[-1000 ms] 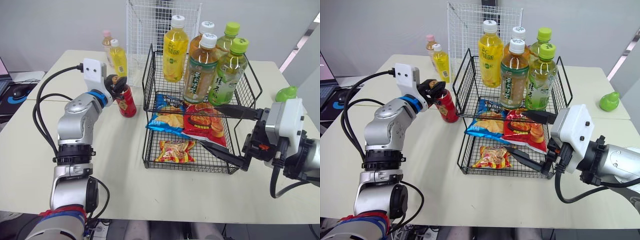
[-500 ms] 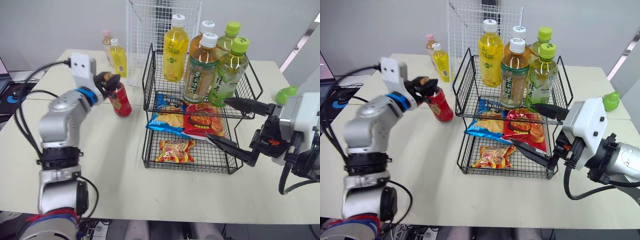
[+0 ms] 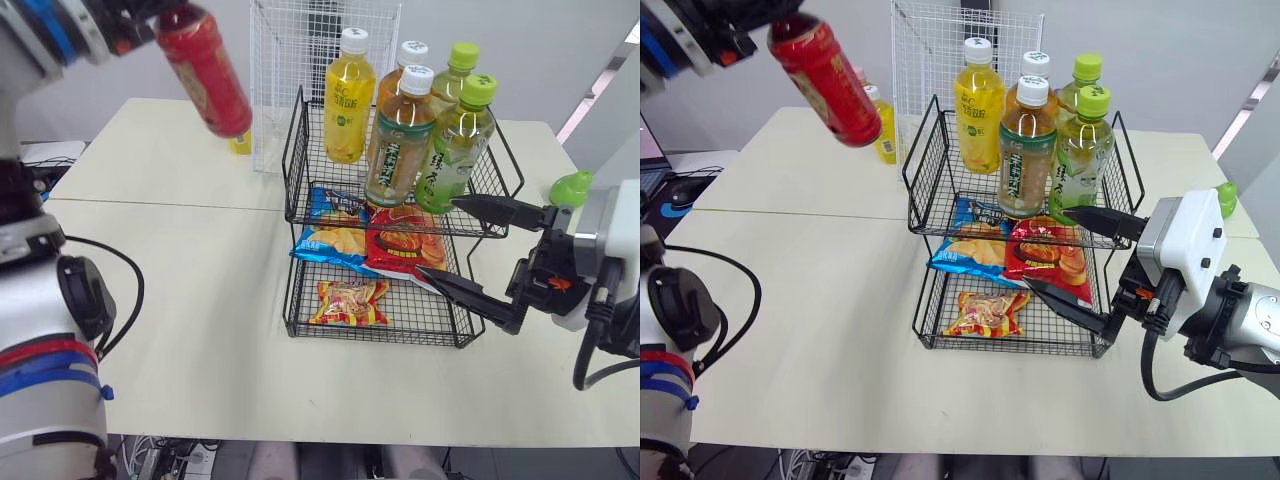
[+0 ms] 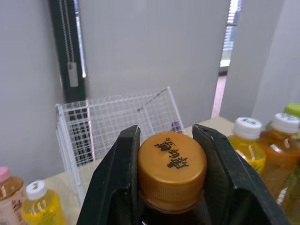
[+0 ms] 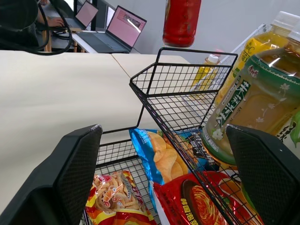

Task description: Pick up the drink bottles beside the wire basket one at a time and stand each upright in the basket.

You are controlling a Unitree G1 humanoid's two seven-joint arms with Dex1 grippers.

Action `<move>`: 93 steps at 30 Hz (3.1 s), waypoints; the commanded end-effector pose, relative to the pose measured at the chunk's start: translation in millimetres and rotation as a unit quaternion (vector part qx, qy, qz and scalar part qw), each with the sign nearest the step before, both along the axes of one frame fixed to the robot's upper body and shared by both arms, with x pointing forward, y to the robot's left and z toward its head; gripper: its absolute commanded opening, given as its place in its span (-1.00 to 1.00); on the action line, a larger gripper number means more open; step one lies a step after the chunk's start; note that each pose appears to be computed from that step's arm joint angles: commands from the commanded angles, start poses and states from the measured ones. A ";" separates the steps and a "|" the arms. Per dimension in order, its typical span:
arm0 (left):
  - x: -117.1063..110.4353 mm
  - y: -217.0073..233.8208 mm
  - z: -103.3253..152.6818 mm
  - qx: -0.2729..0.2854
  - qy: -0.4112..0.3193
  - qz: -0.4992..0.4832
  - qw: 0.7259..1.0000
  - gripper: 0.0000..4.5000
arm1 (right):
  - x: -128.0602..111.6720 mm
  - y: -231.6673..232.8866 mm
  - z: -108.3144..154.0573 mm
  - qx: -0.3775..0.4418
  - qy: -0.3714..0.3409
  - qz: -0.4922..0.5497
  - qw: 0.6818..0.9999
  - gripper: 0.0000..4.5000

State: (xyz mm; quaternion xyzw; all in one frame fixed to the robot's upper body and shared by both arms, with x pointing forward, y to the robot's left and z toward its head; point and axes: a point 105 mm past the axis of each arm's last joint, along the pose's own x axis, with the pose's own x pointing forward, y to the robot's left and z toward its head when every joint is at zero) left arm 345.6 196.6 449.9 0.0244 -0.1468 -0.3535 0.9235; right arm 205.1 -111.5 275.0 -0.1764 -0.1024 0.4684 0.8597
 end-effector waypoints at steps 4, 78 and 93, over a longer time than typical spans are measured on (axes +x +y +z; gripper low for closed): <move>-36.2 -56.4 37.5 0.027 -0.036 -0.158 0.986 -0.40 | -1.6 4.6 8.2 0.003 -0.023 0.006 1.000 1.00; -4.9 -31.0 -31.3 0.136 -0.017 -0.150 0.979 0.99 | 14.8 -15.8 38.1 0.004 -0.115 -0.087 0.990 1.00; 42.8 78.0 -150.7 0.131 -0.018 0.203 0.970 0.99 | 65.6 -177.0 77.2 0.053 -0.161 -0.318 0.933 1.00</move>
